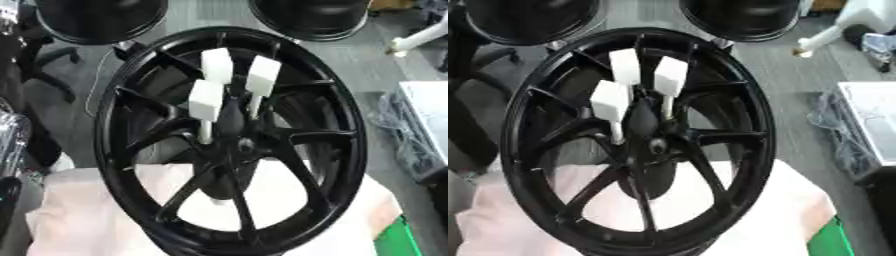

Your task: Pull the pin out of the wheel hub.

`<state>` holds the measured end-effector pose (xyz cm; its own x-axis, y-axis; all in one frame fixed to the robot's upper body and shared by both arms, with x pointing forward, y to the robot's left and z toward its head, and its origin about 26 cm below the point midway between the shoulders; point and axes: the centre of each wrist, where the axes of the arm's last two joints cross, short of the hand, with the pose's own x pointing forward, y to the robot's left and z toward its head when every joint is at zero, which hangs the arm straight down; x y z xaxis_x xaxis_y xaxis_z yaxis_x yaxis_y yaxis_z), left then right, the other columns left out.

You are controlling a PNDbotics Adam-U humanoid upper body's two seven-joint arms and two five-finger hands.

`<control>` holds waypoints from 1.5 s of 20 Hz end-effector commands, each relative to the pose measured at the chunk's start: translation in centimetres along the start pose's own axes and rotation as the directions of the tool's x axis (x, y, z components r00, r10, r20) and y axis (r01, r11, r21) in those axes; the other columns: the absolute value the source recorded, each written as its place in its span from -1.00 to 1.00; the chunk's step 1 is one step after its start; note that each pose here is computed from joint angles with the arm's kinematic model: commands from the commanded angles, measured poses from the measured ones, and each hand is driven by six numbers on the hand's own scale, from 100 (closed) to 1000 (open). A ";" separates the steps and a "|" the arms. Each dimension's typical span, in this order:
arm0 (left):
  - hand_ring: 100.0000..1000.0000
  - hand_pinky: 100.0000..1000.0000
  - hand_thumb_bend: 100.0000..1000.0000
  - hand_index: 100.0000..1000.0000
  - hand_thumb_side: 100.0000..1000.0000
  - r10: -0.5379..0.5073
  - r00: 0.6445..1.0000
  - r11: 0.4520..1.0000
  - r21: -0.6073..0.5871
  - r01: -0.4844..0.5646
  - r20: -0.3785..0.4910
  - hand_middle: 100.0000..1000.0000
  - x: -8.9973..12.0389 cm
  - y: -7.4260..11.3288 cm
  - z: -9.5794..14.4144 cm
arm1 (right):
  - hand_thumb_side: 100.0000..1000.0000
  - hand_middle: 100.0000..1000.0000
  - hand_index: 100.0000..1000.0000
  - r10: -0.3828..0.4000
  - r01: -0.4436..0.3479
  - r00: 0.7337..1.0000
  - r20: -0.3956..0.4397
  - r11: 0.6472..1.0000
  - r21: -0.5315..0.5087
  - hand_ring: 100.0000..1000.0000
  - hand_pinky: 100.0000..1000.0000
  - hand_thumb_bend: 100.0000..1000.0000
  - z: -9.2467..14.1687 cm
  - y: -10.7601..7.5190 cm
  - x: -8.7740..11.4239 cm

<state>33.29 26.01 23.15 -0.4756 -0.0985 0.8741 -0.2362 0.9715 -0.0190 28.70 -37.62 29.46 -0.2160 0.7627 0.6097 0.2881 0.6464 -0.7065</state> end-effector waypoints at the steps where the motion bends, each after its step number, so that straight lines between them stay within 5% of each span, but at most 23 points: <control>1: 0.61 0.41 -0.18 0.32 0.07 -0.021 0.999 1.000 0.011 0.020 0.041 0.61 1.1 0.7 -0.3 | -1.00 -0.57 -0.15 0.076 -0.109 0.983 -0.167 0.973 -0.201 -1.00 -1.00 -0.42 0.1 -2.7 -3.9; 6: 0.61 0.41 -0.18 0.32 0.07 -0.034 0.998 0.999 0.023 0.033 0.046 0.61 1.1 0.9 -0.4 | -1.00 -0.35 0.00 0.141 -0.287 0.871 -0.470 0.923 -0.255 -1.00 -1.00 -0.38 1.4 -4.2 -12.1; 9: 0.61 0.41 -0.18 0.32 0.07 -0.039 0.998 0.999 0.024 0.038 0.045 0.61 1.2 0.9 -0.3 | -1.00 -0.06 0.26 0.150 -0.343 0.823 -0.548 0.900 -0.268 -1.00 -1.00 -0.40 1.9 -4.3 -14.2; 11: 0.61 0.41 -0.18 0.32 0.06 -0.037 0.998 0.999 0.024 0.036 0.048 0.61 1.2 0.9 -0.3 | -1.00 0.31 0.58 0.171 -0.382 0.802 -0.572 0.883 -0.273 -0.86 -0.94 -0.24 2.0 -4.2 -14.5; 13: 0.61 0.41 -0.18 0.32 0.07 -0.036 0.998 0.999 0.025 0.035 0.047 0.61 1.2 0.9 -0.3 | -0.74 0.55 0.72 0.212 -0.426 0.775 -0.595 0.871 -0.244 -0.70 -0.80 0.16 1.9 -3.9 -14.8; 14: 0.61 0.41 -0.18 0.32 0.07 -0.036 0.998 0.999 0.025 0.035 0.047 0.61 1.2 0.9 -0.3 | -0.19 0.66 0.79 0.233 -0.439 0.766 -0.599 0.870 -0.223 -0.63 -0.72 -0.05 1.9 -3.8 -14.7; 16: 0.61 0.41 -0.18 0.32 0.07 -0.036 0.998 0.999 0.026 0.035 0.048 0.61 1.2 0.9 -0.3 | 0.78 0.69 0.81 0.251 -0.460 0.758 -0.602 0.860 -0.220 -0.61 -0.70 -0.12 1.7 -3.9 -14.4; 17: 0.61 0.41 -0.18 0.32 0.06 -0.035 0.998 0.999 0.026 0.034 0.049 0.61 1.3 0.9 -0.3 | 0.94 0.69 0.81 0.249 -0.465 0.757 -0.605 0.855 -0.230 -0.61 -0.69 -0.17 1.6 -3.9 -14.3; 23: 0.61 0.40 -0.18 0.32 0.06 -0.032 0.998 0.999 0.023 0.030 0.050 0.61 1.3 0.8 -0.4 | 1.00 0.64 0.76 0.167 -0.392 0.816 -0.554 0.863 -0.318 -0.62 -0.70 -1.00 0.8 -3.3 -12.6; 26: 0.61 0.40 -0.19 0.32 0.06 -0.030 0.998 0.999 0.020 0.029 0.050 0.60 1.3 0.7 -0.4 | 0.51 0.49 0.66 0.093 -0.280 0.897 -0.433 0.876 -0.392 -0.54 -0.58 -1.00 -0.1 -2.9 -10.5; 30: 0.61 0.40 -0.19 0.32 0.06 -0.025 0.998 1.000 0.015 0.024 0.051 0.60 1.4 0.6 -0.4 | 0.02 0.40 0.56 -0.016 -0.082 0.976 -0.217 0.896 -0.436 -0.08 0.01 -1.00 -1.5 -1.8 -7.0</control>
<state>33.13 26.37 23.29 -0.4777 -0.1172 0.8707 -0.2623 0.9649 -0.0140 31.40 -44.91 25.28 0.0653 0.7135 0.6976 0.6725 0.4851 -0.5590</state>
